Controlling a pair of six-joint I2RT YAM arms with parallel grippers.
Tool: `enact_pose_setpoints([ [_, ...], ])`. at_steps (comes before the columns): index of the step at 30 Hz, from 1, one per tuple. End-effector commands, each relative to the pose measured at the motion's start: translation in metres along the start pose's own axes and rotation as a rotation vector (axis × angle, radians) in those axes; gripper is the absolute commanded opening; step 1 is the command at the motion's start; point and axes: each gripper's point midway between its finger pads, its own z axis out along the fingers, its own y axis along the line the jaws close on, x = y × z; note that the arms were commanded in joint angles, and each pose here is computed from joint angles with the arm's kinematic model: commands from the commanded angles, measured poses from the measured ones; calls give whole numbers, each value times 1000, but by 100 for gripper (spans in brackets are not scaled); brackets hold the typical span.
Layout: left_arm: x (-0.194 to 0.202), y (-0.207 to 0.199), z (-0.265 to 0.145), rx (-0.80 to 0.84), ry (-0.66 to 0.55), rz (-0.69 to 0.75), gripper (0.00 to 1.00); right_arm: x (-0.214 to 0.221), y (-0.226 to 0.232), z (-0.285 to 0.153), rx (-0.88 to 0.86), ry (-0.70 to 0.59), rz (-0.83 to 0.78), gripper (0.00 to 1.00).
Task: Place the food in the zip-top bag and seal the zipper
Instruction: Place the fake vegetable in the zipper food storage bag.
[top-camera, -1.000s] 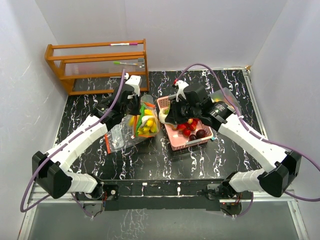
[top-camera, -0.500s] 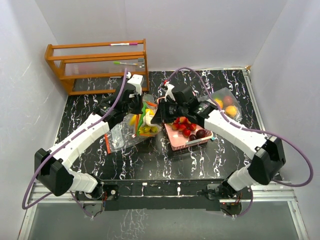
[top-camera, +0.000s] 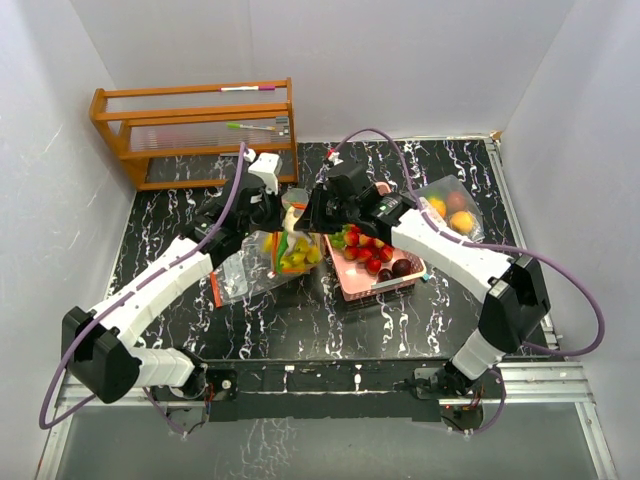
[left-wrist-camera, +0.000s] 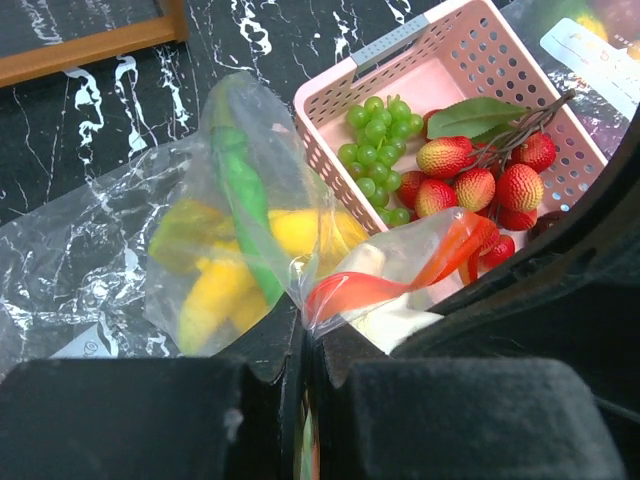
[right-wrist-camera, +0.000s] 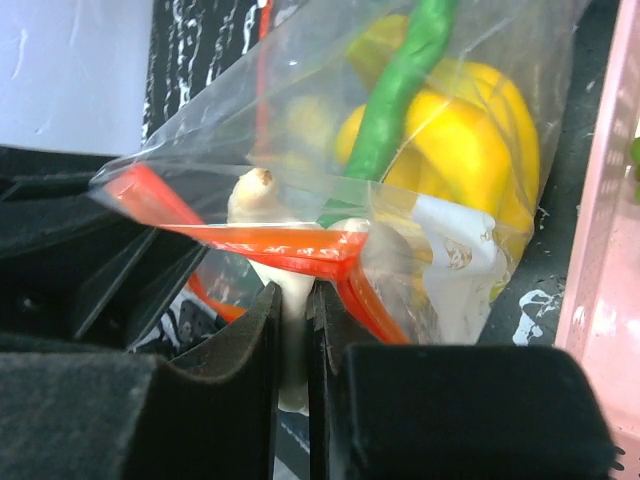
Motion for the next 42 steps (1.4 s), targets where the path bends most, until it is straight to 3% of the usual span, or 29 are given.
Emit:
enact_pose_setpoints([
  [1,-9,-27,-18,133,-47,-43,0,-57,21,7,15,-259,27,8],
  [3,-9,-27,-19,133,-49,-43,0,-55,21,15,55,-265,4,13],
  [6,-12,-26,-21,129,-54,-40,0,-52,29,21,62,-272,-29,40],
  [16,-4,-8,-10,25,-32,-27,0,-45,55,-2,47,-251,-131,69],
  [28,-2,-6,5,3,1,-18,0,-49,73,-59,-52,-323,-207,69],
  [33,-8,-7,3,2,-9,-7,0,-29,28,-58,123,-262,-193,68],
  [38,-10,-5,2,-6,-12,0,0,20,-4,-36,140,-125,-130,65],
  [42,-8,-4,2,-8,-8,3,0,25,-27,-41,217,-159,-93,60],
])
